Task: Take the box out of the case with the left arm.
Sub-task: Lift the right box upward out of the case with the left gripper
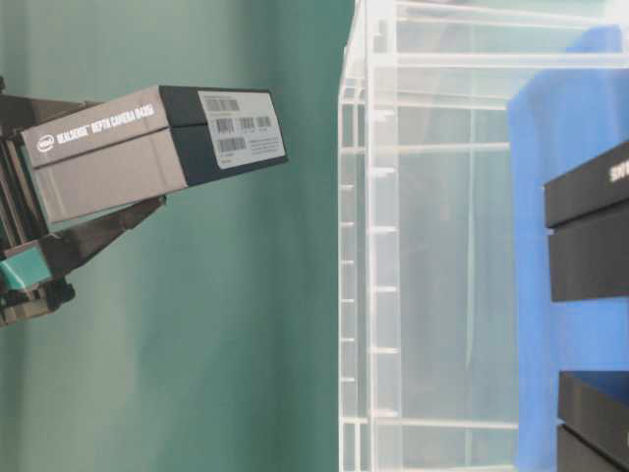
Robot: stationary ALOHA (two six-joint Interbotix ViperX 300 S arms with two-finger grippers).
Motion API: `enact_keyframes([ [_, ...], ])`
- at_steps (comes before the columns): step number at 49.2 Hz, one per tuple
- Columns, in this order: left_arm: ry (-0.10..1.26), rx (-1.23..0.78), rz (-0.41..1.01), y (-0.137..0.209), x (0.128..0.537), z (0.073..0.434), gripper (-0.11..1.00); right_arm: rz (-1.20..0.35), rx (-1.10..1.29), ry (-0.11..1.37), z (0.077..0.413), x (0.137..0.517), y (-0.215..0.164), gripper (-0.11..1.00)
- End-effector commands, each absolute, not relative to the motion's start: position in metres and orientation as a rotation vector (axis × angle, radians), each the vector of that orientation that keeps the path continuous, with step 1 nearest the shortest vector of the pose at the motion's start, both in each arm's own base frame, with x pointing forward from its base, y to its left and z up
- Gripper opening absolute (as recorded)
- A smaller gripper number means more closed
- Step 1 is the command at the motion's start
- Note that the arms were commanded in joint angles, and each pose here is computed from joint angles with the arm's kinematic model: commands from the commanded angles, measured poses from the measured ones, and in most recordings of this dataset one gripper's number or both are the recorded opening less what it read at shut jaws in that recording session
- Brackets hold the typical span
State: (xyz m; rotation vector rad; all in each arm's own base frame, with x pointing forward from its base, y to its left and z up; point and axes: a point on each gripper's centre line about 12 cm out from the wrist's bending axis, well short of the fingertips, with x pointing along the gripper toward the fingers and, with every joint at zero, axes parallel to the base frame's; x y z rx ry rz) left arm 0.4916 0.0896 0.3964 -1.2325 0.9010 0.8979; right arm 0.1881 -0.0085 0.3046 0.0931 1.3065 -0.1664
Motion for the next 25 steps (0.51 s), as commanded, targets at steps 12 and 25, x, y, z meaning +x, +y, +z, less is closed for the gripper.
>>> enact_keyframes([
  [12, 0.834, -1.242, 0.855, 0.0876, 0.4778, 0.4273, 0.60, -0.167, 0.094, 1.289, 0.3086, 0.1893, -0.0087, 0.00],
  [25, 0.833, -1.241, 0.857, 0.0878, 0.4778, 0.4273, 0.60, -0.167, 0.094, 1.291, 0.3085, 0.1892, -0.0087, 0.00],
])
